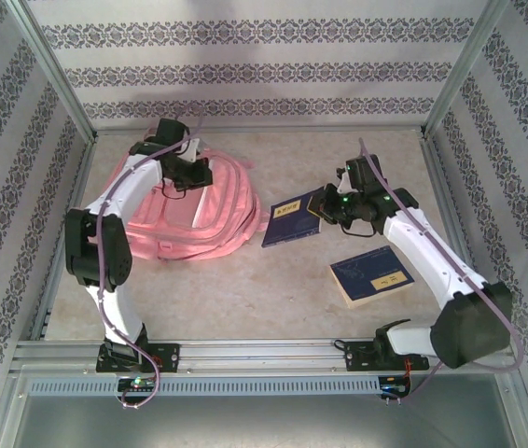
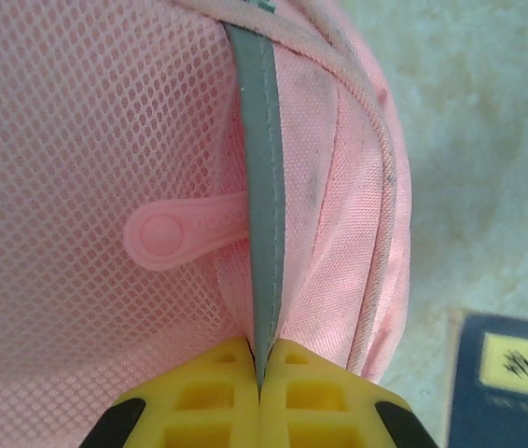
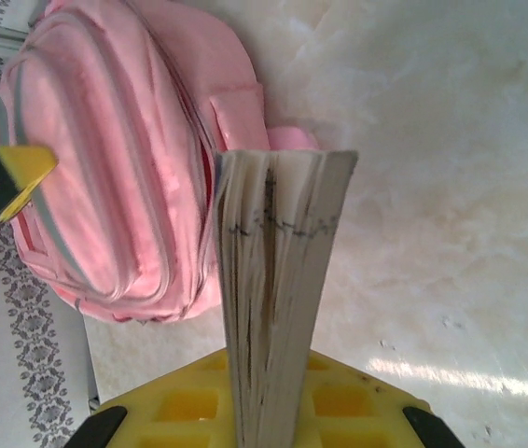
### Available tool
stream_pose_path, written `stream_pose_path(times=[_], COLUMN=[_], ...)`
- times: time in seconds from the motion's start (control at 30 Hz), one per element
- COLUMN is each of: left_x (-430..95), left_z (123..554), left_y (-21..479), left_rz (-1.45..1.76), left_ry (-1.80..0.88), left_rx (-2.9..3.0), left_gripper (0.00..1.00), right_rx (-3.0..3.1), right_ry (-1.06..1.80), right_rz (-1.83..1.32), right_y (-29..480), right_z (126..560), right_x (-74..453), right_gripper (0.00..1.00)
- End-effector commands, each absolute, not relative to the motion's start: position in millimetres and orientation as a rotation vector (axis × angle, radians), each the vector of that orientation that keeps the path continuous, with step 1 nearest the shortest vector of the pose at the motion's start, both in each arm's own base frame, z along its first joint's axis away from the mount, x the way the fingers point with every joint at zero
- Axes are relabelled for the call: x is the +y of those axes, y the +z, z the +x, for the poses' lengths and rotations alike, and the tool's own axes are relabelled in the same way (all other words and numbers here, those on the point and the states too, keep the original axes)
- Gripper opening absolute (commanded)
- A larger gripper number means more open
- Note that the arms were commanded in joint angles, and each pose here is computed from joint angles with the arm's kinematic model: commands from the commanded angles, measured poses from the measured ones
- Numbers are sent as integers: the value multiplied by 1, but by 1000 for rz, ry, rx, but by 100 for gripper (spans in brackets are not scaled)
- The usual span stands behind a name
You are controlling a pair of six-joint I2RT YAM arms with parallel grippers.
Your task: Pack the student bag
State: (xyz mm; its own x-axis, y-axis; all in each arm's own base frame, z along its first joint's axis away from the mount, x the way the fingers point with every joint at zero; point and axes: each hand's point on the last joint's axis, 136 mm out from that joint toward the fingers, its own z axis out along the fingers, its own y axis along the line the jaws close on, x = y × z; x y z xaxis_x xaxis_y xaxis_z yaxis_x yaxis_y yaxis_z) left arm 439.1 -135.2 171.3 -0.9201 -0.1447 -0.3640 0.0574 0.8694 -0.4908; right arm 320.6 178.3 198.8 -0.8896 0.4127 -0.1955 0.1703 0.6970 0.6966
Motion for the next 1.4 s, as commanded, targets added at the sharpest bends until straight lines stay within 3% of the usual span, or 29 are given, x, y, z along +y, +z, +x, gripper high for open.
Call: stream_pose_path(times=[0.0, 0.23, 0.43, 0.47, 0.53, 0.57, 0.67, 0.8, 1.07, 1.37], left_x=[-134, -140, -144, -141, -139, -137, -132, -134, -185, -193], left_z=[423, 404, 396, 395, 393, 390, 379, 364, 346, 361], left_y=[227, 269, 274, 270, 263, 258, 252, 265, 255, 240], left_rz=[-36, 5, 19, -14, -59, -84, -151, -112, 95, 179], left_ry=[-818, -945, -994, -968, -911, -845, -647, -394, -364, -216], left_rx=[2536, 2444, 2435, 2448, 2479, 2512, 2576, 2572, 2663, 2720], left_gripper=[0, 0, 0, 8, 38, 45, 54, 59, 64, 64], right_rx=[2423, 2335, 2318, 2303, 2265, 2240, 2200, 2179, 2158, 2136], right_ry=[1039, 1134, 1385, 1432, 1491, 1529, 1609, 1675, 1751, 1798], right_rz=[393, 292, 235, 240, 266, 274, 289, 270, 249, 239], right_y=[230, 243, 254, 258, 264, 270, 280, 291, 295, 298], right_z=[354, 384, 393, 393, 393, 393, 391, 384, 376, 371], right_x=[186, 207, 261, 269, 277, 280, 287, 297, 312, 317], right_gripper=[0, 0, 0, 0, 0, 0, 0, 0, 0, 0])
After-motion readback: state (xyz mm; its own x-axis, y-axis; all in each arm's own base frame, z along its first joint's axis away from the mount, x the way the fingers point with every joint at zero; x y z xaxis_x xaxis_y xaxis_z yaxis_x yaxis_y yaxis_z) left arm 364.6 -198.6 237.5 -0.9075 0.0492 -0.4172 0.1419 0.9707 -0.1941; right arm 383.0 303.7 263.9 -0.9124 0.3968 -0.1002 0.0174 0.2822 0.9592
